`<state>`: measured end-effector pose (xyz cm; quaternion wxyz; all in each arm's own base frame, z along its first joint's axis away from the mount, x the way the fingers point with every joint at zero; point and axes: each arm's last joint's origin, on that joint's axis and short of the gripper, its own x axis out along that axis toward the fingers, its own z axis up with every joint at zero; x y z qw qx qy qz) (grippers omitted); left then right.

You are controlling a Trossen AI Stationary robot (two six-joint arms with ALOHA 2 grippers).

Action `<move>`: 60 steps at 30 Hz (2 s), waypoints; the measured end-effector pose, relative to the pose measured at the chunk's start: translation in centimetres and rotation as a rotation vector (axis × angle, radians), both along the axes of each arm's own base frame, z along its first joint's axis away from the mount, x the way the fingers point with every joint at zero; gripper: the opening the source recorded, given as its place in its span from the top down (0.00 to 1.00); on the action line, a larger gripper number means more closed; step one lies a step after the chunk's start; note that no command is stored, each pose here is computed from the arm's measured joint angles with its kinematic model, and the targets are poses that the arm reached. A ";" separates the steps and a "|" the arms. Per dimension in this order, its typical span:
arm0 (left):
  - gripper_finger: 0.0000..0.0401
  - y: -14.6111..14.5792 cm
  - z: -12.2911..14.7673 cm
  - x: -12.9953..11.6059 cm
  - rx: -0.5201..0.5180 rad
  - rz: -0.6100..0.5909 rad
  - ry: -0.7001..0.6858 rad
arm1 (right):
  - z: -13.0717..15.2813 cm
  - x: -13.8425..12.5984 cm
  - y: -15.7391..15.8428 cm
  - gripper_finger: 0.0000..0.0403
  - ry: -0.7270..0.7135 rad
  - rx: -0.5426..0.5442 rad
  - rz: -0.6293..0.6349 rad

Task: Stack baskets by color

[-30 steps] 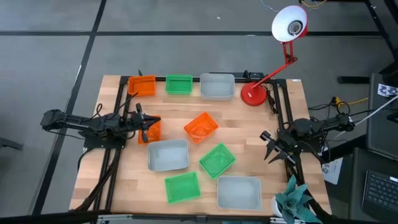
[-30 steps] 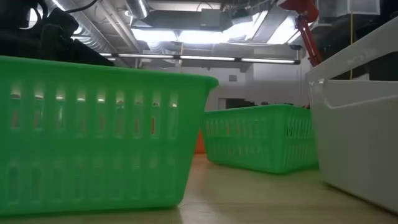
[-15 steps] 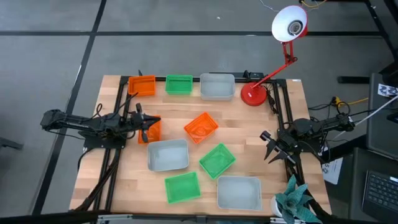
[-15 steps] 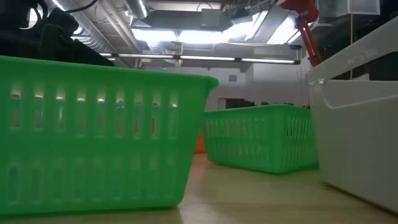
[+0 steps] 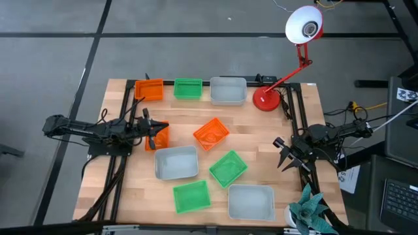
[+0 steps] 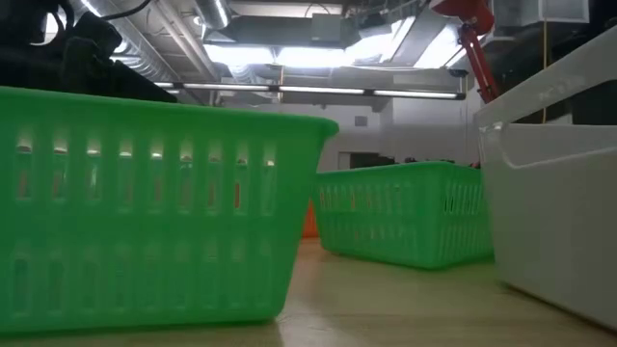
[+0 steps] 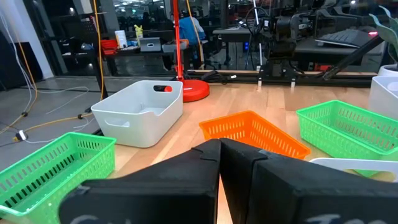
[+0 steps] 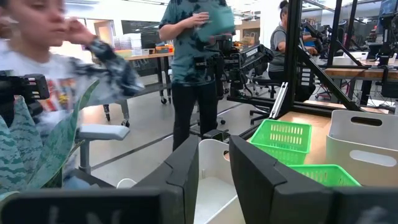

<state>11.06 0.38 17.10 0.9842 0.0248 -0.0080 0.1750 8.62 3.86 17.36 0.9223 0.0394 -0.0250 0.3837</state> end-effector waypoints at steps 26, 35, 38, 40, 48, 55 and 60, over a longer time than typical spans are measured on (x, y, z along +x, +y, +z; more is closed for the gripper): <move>1.00 0.0 0.0 0.0 0.000 0.000 0.000 | 0.0 0.0 0.0 0.77 0.000 0.000 0.000; 1.00 -0.1 0.4 0.0 -0.121 -0.031 -0.079 | 0.0 0.0 0.0 0.77 0.000 0.000 0.000; 1.00 -0.2 0.4 0.0 -0.232 -0.069 -0.117 | 0.0 0.0 0.0 0.77 0.000 0.000 0.000; 1.00 -0.2 0.4 0.0 -0.275 -0.072 -0.133 | 0.0 0.0 0.0 0.77 0.000 0.000 0.000; 1.00 -0.2 0.4 0.0 -0.296 -0.074 -0.139 | 0.0 0.0 0.0 0.77 0.000 0.000 0.000; 1.00 -0.2 0.4 0.0 -0.220 -0.070 -0.114 | 0.0 0.0 0.0 0.77 0.000 0.000 0.000; 1.00 -0.2 0.4 0.0 -0.154 -0.067 -0.092 | 0.0 0.0 0.0 0.77 -0.001 0.000 0.000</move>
